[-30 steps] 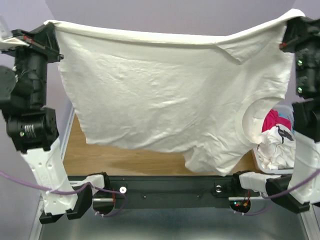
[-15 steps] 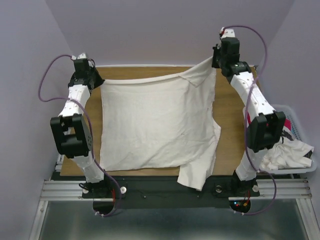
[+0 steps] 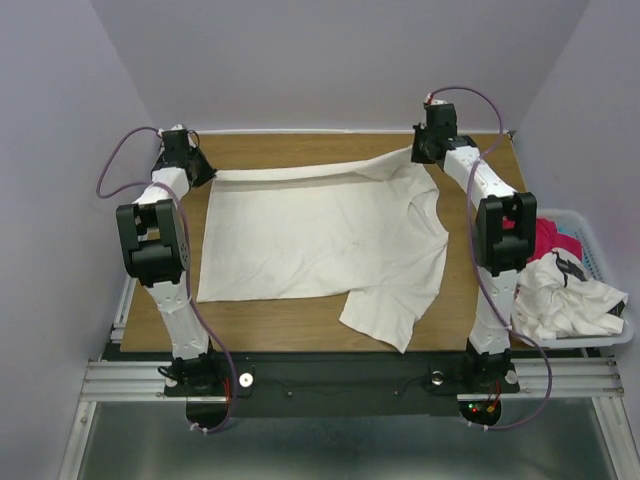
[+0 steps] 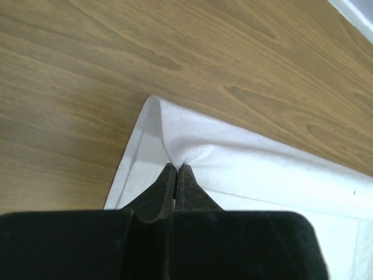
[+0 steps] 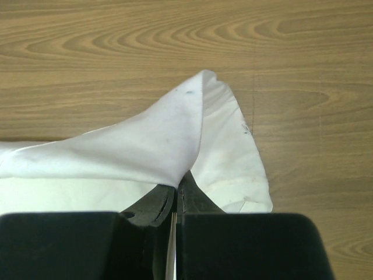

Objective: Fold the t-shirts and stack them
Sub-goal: Fold the tshirt

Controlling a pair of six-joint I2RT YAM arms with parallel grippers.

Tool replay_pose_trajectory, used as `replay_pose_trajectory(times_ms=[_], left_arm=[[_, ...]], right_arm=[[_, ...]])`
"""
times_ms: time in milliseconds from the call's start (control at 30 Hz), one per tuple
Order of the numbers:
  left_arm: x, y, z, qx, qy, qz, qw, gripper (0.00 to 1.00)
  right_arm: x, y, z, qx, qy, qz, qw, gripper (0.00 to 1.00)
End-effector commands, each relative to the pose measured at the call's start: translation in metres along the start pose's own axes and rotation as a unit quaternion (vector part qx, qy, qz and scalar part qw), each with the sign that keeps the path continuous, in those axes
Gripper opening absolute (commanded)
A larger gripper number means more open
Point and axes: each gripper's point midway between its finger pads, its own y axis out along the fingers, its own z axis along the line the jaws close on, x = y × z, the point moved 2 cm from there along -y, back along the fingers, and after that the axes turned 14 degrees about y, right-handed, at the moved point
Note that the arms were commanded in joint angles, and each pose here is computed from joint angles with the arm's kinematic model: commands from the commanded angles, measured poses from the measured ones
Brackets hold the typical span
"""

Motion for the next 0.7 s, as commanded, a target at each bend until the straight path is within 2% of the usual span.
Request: replay_pose_trajectory(times_ms=[0, 300, 667], left_arm=[[0.049, -0.011, -0.012, -0.027, 0.002, -0.066, 0.997, 0.00], [0.060, -0.039, -0.028, -0.059, -0.014, -0.075, 0.995, 0.00], [0.051, -0.081, -0.030, -0.061, -0.023, -0.083, 0.994, 0.00]], right_arm=[[0.045, -0.009, 0.010, 0.044, 0.041, -0.050, 0.997, 0.01], [0.043, -0.041, 0.028, 0.104, 0.090, -0.021, 0.990, 0.01], [0.023, -0.088, 0.042, 0.148, 0.173, 0.038, 0.973, 0.01]])
